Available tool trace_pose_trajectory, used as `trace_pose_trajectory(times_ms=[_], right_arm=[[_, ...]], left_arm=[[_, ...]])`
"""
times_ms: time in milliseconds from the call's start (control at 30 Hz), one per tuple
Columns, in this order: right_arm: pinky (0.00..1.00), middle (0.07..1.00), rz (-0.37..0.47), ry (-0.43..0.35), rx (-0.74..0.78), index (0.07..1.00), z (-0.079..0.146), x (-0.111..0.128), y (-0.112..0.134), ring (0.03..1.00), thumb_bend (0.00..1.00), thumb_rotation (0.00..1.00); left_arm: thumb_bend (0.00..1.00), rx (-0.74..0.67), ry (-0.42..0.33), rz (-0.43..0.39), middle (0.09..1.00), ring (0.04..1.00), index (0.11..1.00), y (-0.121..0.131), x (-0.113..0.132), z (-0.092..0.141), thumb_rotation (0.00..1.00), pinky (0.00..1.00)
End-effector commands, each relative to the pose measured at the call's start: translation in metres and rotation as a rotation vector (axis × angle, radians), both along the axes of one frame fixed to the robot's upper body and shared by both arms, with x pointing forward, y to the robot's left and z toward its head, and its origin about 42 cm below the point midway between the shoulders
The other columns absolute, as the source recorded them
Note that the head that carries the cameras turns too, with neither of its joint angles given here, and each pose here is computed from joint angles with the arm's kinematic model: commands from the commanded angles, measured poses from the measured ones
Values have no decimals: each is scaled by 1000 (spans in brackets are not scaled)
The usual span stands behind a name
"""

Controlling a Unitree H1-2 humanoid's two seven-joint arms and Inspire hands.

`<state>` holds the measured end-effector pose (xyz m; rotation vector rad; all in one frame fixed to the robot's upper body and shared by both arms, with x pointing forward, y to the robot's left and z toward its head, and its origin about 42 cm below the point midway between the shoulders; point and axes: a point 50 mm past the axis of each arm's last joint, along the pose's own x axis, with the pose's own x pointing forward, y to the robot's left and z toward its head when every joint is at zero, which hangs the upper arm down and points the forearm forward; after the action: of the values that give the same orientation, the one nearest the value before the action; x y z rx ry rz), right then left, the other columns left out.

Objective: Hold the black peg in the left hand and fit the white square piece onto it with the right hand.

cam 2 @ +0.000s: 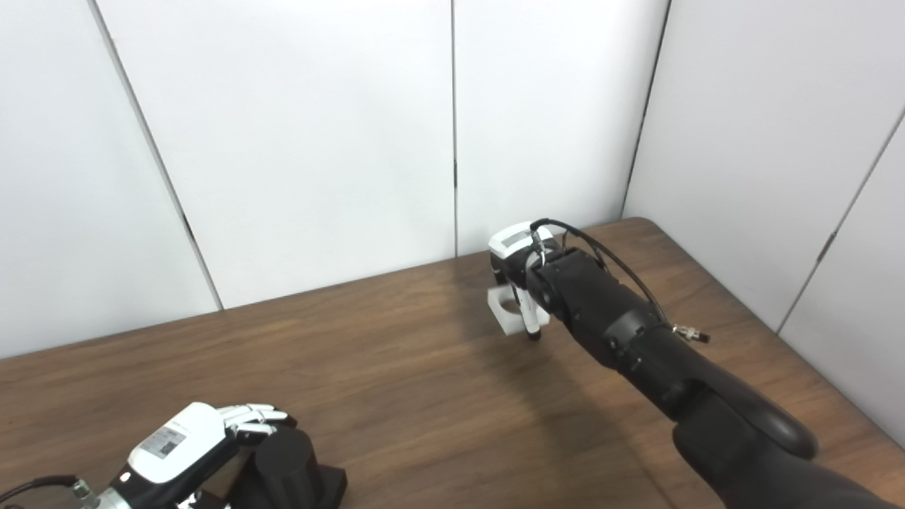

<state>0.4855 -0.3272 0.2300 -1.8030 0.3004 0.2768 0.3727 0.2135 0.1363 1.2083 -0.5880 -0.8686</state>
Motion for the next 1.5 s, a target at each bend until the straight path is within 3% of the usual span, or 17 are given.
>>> trace_pose_trajectory(times_ms=[0, 567, 800, 1133, 1467], right_arm=[[979, 825, 20, -47, 32, 486, 14, 5, 8, 912, 522, 143], [988, 788, 27, -101, 100, 482, 20, -6, -7, 900, 525, 142], [983, 767, 79, -195, 165, 479, 30, -19, -15, 885, 520, 137], [924, 768, 176, -254, 201, 479, 56, -40, -15, 881, 520, 135], [877, 751, 307, -289, 283, 479, 83, -57, 6, 872, 520, 133]], left_arm=[[523, 166, 62, -29, 818, 842, 486, 12, -15, -24, 54, 752], [523, 156, 51, -18, 816, 838, 486, 13, -13, -23, 54, 743], [523, 146, 43, -4, 821, 845, 487, 10, -12, -23, 53, 742], [524, 189, 21, 10, 865, 895, 488, -5, -8, -33, 60, 794], [524, 193, -2, 22, 875, 909, 488, -19, 0, -33, 66, 813]])
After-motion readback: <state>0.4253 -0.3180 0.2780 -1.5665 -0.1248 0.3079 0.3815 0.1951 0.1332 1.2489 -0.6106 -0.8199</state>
